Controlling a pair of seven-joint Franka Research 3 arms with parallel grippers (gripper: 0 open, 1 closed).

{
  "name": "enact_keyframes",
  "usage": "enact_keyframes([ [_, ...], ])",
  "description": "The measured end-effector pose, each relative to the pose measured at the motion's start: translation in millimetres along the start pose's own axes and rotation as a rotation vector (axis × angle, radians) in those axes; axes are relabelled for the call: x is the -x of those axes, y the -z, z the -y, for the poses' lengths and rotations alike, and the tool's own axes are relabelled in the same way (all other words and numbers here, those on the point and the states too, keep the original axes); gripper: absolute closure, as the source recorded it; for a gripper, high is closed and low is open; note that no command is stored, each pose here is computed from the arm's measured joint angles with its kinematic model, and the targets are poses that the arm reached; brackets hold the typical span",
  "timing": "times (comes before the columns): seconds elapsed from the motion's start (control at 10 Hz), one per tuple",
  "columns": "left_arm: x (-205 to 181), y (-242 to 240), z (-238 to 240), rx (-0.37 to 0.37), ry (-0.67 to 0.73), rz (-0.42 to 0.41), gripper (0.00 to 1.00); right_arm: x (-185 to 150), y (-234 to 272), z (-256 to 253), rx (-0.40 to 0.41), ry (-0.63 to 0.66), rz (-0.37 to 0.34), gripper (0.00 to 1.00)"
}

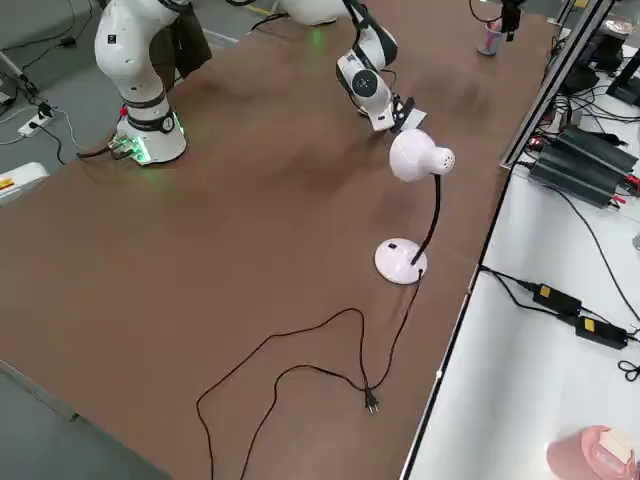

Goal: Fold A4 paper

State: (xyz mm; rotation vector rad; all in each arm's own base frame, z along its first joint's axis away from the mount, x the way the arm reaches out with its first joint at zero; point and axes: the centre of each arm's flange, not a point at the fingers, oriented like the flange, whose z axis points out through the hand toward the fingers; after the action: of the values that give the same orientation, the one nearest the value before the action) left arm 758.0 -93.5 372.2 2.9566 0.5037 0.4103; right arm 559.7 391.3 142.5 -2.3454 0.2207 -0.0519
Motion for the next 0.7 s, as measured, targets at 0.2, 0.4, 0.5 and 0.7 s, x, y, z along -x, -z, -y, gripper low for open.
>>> enact_keyframes([
  [0.2, -8.8, 40.3, 47.6, -0.008, -0.12, 0.013, 0.0, -6.4, 0.7, -2.2, 0.001, 0.007, -0.01, 0.99],
  [0.4, -9.0, 88.9, 90.8, -0.035, -0.24, 0.072, 0.0, -14.1, 2.8, -8.8, 0.009, 0.025, -0.022, 0.99],
  [0.5, -5.6, 122.3, 101.0, -0.046, -0.275, 0.103, 0.0, -18.6, 2.5, -11.6, 0.01, 0.026, -0.028, 0.99],
  [0.7, 12.0, 198.4, 106.2, -0.054, -0.294, 0.15, 0.0, -24.8, 2.3, -8.5, 0.003, 0.032, -0.038, 0.99],
])
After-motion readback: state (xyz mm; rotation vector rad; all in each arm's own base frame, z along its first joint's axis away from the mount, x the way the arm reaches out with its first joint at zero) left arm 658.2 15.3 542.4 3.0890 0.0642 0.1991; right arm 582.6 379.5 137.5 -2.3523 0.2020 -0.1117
